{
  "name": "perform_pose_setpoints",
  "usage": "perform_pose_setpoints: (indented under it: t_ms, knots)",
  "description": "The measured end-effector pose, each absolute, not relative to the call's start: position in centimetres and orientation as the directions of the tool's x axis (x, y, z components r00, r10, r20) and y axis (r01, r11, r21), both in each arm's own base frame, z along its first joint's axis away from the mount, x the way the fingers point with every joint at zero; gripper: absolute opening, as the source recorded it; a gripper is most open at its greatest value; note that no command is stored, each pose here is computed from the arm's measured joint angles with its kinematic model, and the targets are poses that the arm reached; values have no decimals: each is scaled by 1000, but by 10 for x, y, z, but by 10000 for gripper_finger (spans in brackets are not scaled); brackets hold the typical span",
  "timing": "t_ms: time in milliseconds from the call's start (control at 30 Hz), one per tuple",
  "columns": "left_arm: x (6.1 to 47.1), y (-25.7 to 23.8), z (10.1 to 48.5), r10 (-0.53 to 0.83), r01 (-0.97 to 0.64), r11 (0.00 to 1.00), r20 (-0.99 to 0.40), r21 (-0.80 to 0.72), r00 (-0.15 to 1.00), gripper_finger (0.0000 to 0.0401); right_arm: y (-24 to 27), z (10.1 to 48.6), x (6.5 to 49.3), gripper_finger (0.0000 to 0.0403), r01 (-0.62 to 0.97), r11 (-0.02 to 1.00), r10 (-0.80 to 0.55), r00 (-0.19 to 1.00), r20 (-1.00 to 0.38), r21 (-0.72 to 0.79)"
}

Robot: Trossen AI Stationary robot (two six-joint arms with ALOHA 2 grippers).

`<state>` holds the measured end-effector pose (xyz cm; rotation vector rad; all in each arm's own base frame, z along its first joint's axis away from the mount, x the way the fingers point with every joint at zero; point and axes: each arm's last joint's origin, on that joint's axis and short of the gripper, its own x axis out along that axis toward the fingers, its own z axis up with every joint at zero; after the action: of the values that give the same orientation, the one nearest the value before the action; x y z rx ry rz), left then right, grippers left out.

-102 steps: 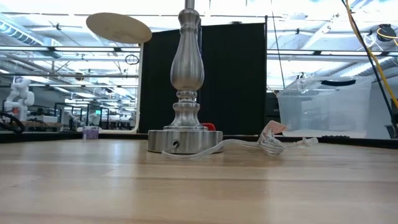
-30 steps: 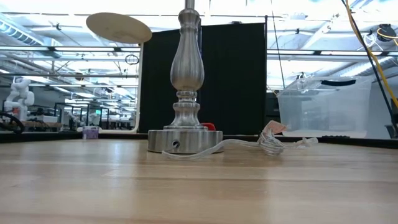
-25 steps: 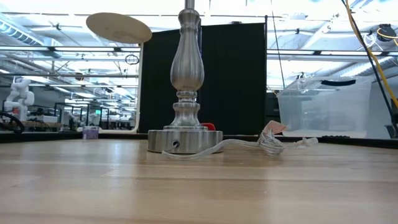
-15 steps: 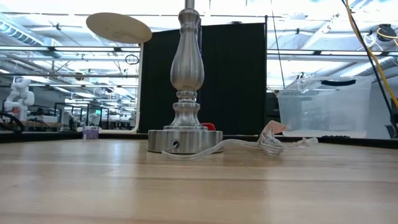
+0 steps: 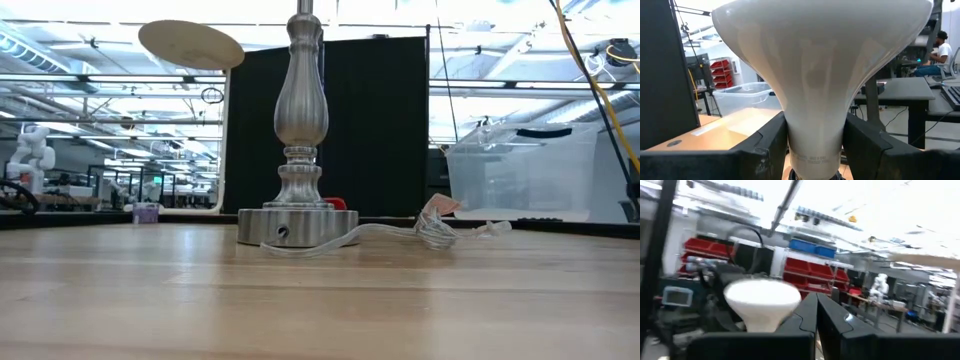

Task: Screw lightbulb
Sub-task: Insert the white lightbulb into the silver lamp

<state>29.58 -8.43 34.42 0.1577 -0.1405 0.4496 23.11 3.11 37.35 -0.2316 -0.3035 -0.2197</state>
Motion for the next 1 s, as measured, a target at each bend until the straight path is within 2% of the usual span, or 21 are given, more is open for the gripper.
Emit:
perform_pose_setpoints:
  t_ms: [133,267,500,700,833,1000]
  knots:
    - [296,-84,344,420,-442,890,169,117,891,163,33,355,248,0,253,960,-202,922,331,-119]
    - [296,-84,344,420,-442,890,169,117,891,163,38,336,271,0,244,964,-200,929,310,-107]
    - [296,-84,344,420,-441,890,169,117,892,163,39,323,291,0,343,935,-279,869,409,-91]
    - [296,-84,344,420,-441,890,169,117,892,163,39,332,290,0,366,925,-284,844,455,-101]
    - [296,-84,344,420,-441,890,169,115,892,163,40,343,292,0,332,936,-241,843,481,-114]
    - [296,-84,344,420,-440,892,169,106,892,163,42,346,298,0,314,938,-227,877,423,-148]
